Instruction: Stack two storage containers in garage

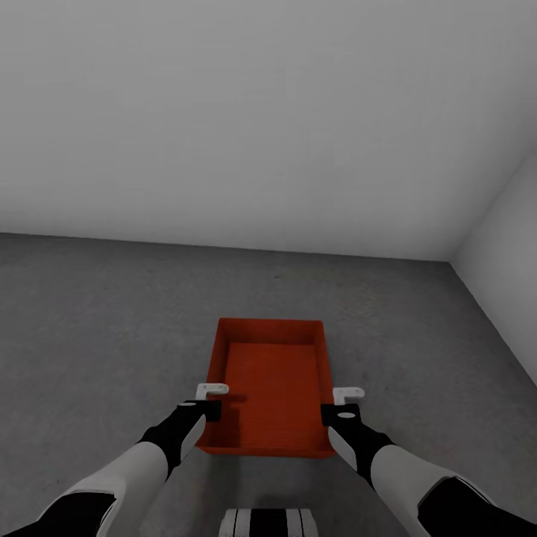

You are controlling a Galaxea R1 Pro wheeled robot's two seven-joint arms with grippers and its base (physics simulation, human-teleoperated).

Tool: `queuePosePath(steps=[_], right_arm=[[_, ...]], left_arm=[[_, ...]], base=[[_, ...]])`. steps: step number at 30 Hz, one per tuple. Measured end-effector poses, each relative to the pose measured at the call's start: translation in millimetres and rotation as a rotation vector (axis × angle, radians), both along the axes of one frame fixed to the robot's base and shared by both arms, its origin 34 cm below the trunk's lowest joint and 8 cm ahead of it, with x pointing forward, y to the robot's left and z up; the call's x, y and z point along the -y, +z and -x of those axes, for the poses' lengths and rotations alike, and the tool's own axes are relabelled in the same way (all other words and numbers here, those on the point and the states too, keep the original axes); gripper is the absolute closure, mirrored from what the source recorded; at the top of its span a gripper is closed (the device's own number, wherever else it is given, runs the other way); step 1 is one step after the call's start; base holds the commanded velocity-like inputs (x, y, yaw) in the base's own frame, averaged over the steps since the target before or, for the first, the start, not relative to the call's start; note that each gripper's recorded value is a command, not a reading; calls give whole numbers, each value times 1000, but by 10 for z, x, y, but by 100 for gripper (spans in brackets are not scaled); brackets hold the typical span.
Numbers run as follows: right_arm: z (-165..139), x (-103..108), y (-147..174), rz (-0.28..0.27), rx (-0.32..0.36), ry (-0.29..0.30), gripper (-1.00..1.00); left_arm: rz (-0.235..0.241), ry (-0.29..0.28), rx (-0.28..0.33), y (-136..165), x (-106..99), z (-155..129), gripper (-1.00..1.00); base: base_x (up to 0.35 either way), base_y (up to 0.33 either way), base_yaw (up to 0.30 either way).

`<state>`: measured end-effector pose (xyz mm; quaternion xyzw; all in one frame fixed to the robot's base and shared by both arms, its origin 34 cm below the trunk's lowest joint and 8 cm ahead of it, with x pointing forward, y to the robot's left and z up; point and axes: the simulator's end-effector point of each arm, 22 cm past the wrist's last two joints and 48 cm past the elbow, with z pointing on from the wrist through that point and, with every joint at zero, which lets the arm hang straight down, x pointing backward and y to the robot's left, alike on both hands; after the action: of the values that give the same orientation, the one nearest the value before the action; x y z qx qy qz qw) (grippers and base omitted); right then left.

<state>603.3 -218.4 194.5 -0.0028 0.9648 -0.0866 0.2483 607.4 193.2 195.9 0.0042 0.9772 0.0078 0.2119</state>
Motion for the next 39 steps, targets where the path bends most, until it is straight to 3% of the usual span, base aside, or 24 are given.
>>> queuePosePath(steps=[39], right_arm=[[123, -14, -235, 6, -46, 4, 100]], left_arm=[[1, 5, -46, -256, -13, 147, 100]], base=[[0, 0, 0]])
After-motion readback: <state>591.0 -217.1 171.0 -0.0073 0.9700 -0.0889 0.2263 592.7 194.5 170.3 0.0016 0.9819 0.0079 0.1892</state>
